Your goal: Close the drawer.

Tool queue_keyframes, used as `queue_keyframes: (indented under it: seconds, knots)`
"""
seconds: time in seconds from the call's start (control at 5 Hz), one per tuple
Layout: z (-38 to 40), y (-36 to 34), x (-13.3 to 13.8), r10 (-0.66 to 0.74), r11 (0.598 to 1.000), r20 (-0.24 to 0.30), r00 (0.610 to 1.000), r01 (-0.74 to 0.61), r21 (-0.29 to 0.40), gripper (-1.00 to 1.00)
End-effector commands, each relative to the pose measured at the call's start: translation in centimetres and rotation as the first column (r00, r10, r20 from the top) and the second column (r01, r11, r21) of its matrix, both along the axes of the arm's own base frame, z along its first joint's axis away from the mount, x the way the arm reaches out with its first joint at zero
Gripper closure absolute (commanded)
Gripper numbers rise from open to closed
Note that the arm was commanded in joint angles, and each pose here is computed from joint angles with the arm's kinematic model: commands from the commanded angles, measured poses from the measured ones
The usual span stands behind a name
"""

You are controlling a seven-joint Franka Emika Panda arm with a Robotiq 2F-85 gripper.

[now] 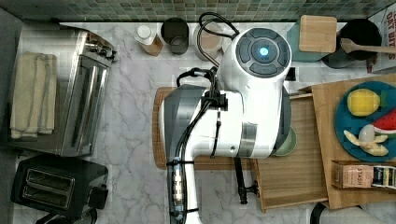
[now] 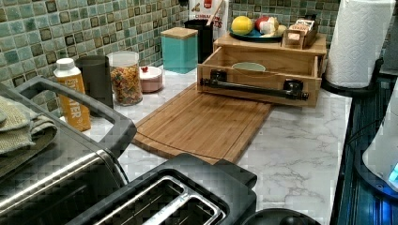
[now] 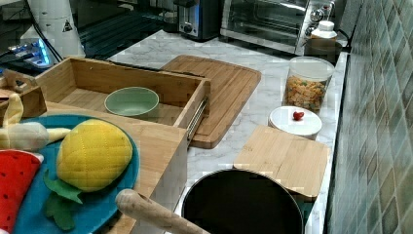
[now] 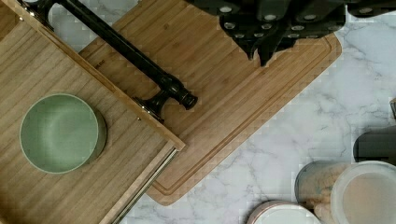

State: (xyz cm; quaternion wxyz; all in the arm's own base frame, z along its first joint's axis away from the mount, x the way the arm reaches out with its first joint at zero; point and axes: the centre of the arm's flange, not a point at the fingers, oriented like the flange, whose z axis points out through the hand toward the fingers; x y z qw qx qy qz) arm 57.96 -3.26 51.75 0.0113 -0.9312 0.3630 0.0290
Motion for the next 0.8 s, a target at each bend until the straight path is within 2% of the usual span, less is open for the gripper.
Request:
queue_keyframes:
  seconds: [0.2,0.4,0.8]
  knots:
    - [0.0,-0.1,0.0,-0.001,1.0,-0.001,1.0,0.001,0.0,1.0]
    - [-1.1,-0.1,-0.9,0.01,1.0,0.032,0.999,-0.011,0.013,1.0]
    - [-2.9,3.5,-4.5,0.171,0.985,0.096,0.981,-0.172,0.002,1.0]
